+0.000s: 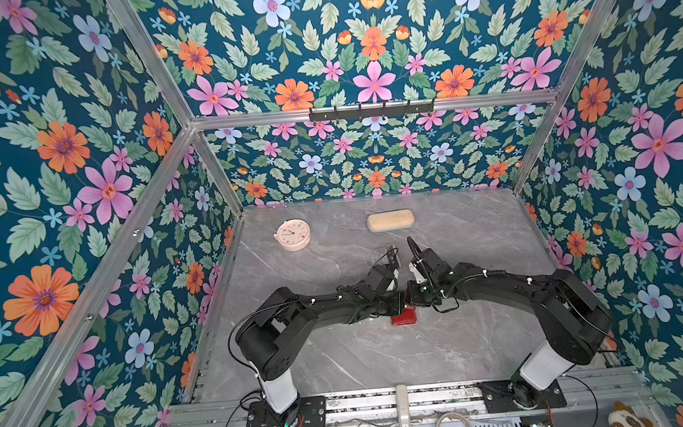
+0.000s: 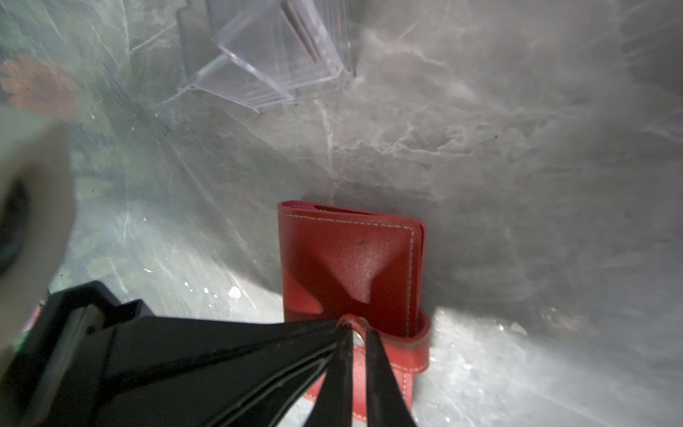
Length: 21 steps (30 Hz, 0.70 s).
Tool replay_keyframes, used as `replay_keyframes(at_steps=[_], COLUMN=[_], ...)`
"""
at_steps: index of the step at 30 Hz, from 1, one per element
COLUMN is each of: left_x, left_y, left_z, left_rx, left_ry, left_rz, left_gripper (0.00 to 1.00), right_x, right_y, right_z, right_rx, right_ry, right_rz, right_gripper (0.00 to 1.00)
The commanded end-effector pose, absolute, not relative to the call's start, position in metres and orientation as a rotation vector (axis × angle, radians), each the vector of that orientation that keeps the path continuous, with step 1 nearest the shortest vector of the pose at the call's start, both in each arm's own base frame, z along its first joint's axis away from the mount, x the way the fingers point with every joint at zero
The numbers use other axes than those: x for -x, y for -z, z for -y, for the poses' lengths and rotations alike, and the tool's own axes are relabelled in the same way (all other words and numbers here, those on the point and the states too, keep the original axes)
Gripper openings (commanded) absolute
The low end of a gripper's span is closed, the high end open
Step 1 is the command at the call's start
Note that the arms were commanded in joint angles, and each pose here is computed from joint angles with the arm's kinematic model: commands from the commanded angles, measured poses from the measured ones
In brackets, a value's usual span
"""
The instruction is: Put the credit cards into the card holder
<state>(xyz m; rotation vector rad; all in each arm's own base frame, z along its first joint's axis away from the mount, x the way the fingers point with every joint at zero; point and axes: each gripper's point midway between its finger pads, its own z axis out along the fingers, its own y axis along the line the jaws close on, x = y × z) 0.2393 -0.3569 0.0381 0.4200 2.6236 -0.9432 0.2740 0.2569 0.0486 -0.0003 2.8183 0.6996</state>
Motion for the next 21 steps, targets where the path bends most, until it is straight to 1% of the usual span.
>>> replay_keyframes(at_steps=[1,6,9,21], left_x=[-0.241,-0.241,-0.241,-0.241], left_y=[-0.037,-0.033,-0.031,-0.023], left_z=[0.356,0.353,0.352,0.345], left_rx=[-0.406,-0.392,-0.383,-0.335], left_ry=[0.937,0.916,0.91,0.885], left_rz=[-2.63,-2.646,-2.654,-2.699], left_gripper=[0.0,0.0,0.0,0.0], right_x=[-0.275,-0.274,-0.271,-0.265], right_y=[-0.047,-0.046,-0.029,-0.014], right_z=[-0.259,-0.259,-0.257,-0.248], right_rx=[0.0,0.001,-0.006,-0.012], right_ry=[-0.704,-0.699,-0.66,-0.584], right_rz=[-2.823,-2.832,-2.882,-2.926], right_gripper=[0.11,0.1,0.1,0.09])
